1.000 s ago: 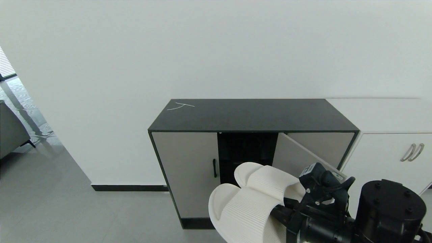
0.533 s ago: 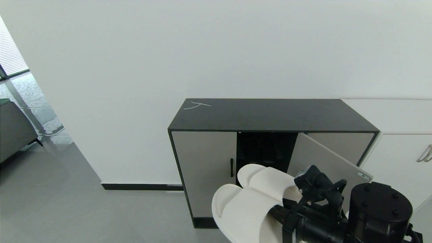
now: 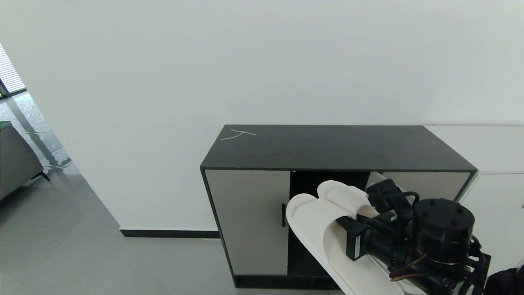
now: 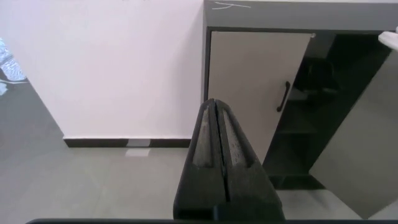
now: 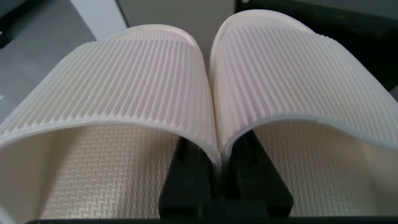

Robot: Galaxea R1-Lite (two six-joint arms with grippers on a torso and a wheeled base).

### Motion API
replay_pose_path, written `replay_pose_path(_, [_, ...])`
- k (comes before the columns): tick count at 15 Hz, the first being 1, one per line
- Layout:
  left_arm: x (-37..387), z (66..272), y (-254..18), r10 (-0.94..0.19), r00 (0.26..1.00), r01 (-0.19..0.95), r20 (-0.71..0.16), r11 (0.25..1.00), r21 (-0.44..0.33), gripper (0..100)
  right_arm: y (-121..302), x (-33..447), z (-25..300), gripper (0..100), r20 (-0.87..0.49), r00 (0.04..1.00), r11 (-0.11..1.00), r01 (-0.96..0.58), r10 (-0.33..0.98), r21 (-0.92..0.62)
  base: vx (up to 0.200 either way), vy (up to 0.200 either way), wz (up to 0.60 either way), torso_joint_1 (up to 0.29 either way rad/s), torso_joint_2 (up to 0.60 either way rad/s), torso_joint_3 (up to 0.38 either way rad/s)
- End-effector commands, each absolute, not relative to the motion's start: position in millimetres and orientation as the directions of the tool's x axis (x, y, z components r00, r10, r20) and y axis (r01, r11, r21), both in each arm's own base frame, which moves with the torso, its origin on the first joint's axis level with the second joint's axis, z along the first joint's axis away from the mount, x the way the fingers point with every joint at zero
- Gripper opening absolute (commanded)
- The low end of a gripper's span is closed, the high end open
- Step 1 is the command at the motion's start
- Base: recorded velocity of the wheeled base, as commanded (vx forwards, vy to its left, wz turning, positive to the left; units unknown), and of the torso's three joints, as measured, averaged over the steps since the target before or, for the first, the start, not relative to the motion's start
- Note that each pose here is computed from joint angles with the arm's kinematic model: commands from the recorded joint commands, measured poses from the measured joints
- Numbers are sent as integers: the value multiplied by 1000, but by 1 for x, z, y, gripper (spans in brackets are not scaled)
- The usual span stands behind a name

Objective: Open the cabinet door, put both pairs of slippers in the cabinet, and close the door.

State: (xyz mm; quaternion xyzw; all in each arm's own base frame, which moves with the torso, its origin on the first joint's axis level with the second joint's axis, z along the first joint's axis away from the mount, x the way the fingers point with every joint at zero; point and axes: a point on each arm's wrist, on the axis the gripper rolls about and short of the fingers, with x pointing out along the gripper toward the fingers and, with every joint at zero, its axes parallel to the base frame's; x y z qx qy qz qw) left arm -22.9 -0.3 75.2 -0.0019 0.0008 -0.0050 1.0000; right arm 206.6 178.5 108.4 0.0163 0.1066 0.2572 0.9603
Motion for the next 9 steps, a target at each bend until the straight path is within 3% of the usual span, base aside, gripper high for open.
replay_pose_path(1, [-23, 75, 0, -9, 1000, 9, -3, 1000, -5, 0, 177, 217, 101, 0, -212, 856, 882, -465, 471, 83, 0, 0, 0, 0, 0, 0])
replay_pose_path(3, [-23, 75, 0, -9, 1000, 9, -3, 1000, -5, 0, 179, 221, 96, 0, -199, 860, 882, -463, 470, 86, 0, 0, 0, -13, 38, 16])
replay_pose_path(9, [-23, 75, 0, -9, 1000, 9, -3, 1000, -6, 0, 179, 222, 85, 0, -186, 862, 881, -464, 472, 88, 0, 0, 0, -171, 352, 183])
